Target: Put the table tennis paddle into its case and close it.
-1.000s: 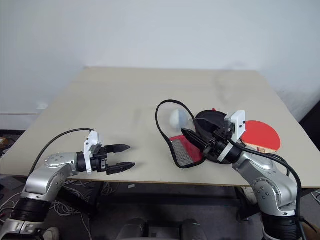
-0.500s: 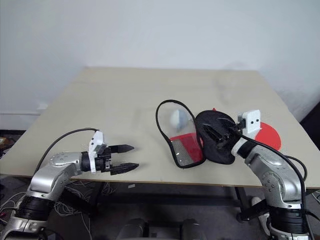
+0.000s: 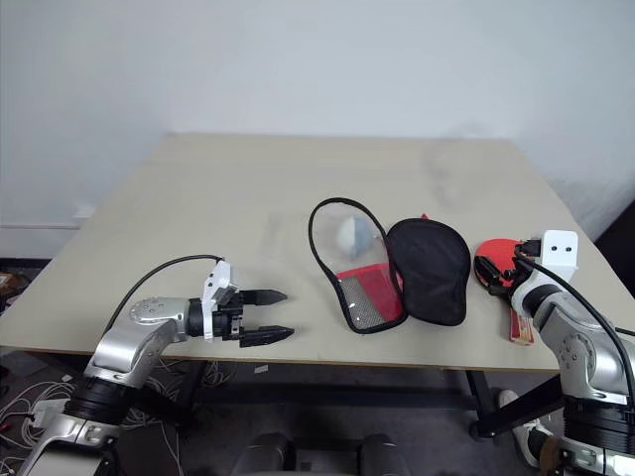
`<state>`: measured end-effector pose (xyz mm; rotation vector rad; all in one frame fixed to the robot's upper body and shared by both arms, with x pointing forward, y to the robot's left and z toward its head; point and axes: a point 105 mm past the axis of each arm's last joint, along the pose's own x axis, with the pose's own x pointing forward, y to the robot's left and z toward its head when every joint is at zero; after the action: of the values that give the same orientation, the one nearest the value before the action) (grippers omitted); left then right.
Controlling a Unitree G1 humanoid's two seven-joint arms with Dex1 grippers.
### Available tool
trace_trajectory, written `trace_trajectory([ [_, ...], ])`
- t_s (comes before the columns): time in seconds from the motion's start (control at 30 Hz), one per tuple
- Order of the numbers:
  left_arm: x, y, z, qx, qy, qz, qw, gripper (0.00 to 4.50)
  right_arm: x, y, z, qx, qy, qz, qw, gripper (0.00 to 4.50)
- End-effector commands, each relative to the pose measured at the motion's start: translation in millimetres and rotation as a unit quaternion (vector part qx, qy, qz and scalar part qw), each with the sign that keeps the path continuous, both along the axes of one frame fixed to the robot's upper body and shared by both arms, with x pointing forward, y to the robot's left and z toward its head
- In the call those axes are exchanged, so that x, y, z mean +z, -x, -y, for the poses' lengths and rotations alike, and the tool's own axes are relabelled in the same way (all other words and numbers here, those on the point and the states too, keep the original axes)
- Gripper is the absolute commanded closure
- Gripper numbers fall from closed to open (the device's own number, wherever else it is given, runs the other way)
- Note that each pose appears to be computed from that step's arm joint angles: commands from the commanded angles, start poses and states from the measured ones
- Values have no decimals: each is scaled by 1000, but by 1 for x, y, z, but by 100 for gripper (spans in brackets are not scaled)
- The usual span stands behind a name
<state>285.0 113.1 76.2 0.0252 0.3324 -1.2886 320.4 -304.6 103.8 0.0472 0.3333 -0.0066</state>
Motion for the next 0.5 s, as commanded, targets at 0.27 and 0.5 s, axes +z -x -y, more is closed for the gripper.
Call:
trace_trajectory([
  [0.27,36,-10,31,-39,11,34,999,0,-9,21,27,-66,9,-35,997,64],
  [0.5,48,-12,42,-51,5,39,998,0,-33,31,38,-108,8,-83,991,64],
])
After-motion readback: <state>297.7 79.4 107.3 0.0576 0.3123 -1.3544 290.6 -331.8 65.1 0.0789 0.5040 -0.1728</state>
